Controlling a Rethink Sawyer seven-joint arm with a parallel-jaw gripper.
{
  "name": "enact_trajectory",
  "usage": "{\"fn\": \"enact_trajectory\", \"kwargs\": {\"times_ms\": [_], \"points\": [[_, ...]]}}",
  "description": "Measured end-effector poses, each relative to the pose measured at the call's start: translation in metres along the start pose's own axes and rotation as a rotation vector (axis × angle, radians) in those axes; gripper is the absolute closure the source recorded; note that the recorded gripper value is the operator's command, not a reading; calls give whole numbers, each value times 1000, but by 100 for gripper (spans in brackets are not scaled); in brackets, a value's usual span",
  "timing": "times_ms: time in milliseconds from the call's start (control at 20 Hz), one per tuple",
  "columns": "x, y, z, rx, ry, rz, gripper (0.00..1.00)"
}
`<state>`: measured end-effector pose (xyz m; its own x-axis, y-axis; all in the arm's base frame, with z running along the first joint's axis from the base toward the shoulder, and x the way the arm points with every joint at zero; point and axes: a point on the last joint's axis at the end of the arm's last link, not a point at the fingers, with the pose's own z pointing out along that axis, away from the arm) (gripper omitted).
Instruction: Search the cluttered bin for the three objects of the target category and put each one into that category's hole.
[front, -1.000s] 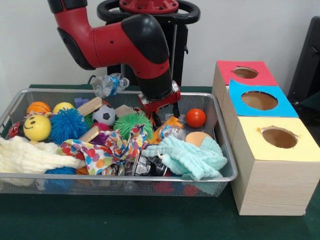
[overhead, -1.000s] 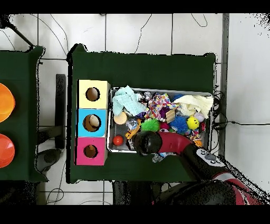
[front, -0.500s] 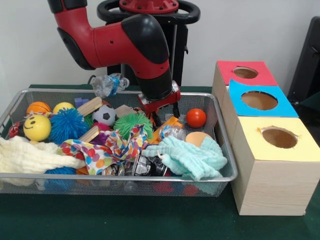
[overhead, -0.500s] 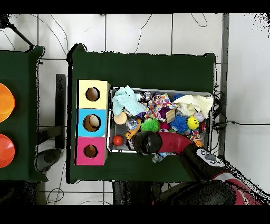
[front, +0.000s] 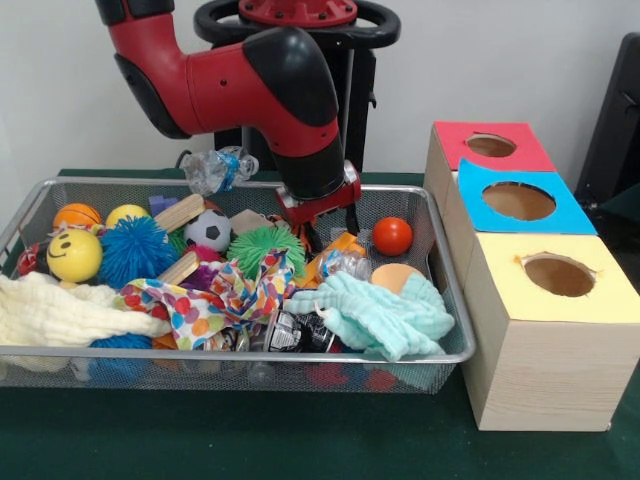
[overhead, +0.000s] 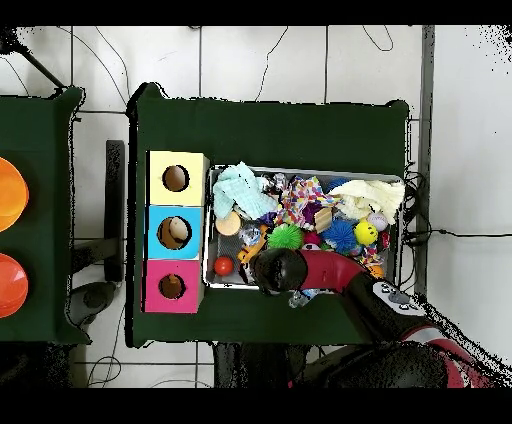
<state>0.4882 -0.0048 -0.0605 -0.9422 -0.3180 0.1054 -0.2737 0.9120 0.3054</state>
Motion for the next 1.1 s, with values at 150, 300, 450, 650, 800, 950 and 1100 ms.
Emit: {"fn": "enact_trajectory", "kwargs": {"times_ms": [150, 300, 450, 650, 800, 950, 1100], "points": [[2, 2, -2, -1, 3, -2, 0], [7, 5, -8, 2, 6, -7, 0], [10, 7, -17, 11, 5, -11, 0], [13, 7, -24, 17, 4, -10, 0], [16, 5, -26, 17, 4, -7, 0], [17, 2, -27, 15, 2, 1, 0], [18, 0, -27, 14, 1, 6, 0]]}}
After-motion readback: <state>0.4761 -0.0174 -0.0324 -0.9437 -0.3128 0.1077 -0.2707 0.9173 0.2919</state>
